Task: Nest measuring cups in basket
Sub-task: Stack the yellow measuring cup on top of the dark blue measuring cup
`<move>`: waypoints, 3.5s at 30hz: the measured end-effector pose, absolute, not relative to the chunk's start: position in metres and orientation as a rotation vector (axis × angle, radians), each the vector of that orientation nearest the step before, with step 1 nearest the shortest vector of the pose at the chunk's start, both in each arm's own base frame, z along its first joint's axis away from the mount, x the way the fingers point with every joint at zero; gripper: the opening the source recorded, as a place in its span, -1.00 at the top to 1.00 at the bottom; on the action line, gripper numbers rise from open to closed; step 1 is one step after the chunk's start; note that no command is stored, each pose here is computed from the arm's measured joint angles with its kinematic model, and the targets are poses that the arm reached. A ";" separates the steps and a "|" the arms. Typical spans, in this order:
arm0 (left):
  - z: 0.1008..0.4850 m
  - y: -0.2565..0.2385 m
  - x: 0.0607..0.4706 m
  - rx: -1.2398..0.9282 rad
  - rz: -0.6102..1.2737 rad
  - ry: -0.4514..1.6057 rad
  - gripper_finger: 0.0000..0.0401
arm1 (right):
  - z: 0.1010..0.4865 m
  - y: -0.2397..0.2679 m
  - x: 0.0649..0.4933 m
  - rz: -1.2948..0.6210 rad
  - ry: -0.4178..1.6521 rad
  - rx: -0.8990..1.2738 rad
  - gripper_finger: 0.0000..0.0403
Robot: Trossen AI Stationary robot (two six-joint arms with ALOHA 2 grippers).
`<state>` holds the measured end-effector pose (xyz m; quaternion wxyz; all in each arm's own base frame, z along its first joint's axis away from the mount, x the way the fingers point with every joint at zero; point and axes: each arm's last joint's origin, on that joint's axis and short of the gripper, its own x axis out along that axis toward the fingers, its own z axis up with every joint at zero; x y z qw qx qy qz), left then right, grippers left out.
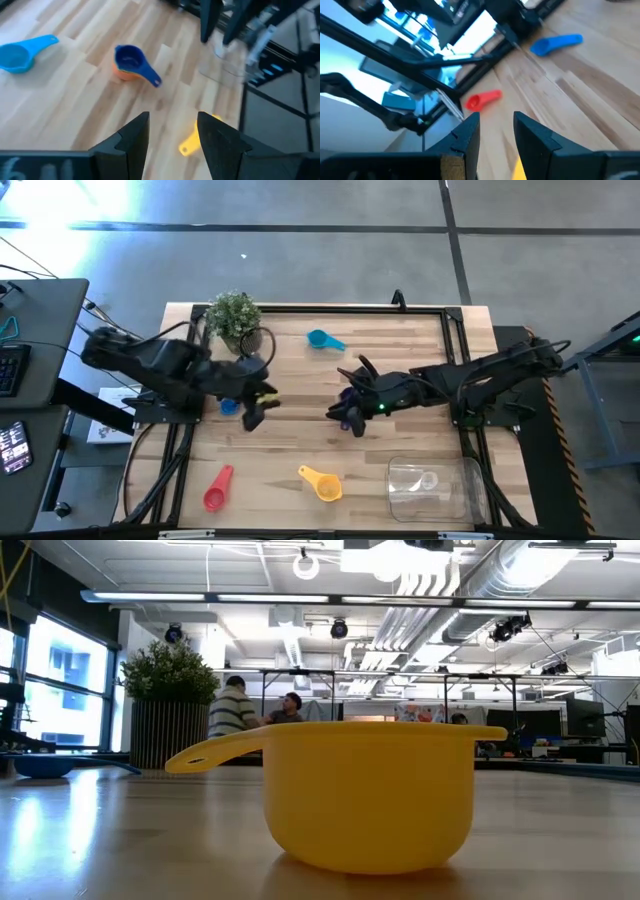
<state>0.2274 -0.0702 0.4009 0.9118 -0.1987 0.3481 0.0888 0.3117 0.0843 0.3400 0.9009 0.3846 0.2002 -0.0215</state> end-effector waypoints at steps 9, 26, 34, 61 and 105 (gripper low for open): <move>0.404 -0.104 0.206 -0.384 0.075 0.728 0.21 | 0.362 0.121 0.319 -0.010 0.278 0.798 0.45; 0.398 -0.138 0.175 -0.396 0.063 0.794 0.21 | 0.281 0.188 0.363 -0.078 0.584 1.029 0.45; 0.398 -0.142 0.172 -0.409 0.049 0.791 0.21 | 0.265 0.196 0.363 -0.060 0.691 1.010 0.45; 0.399 -0.141 0.173 -0.405 0.087 0.758 0.21 | 0.272 0.194 0.365 -0.223 1.118 0.744 0.45; 0.399 -0.140 0.173 -0.390 0.103 0.740 0.21 | 0.168 0.212 0.389 -0.424 1.350 0.800 0.63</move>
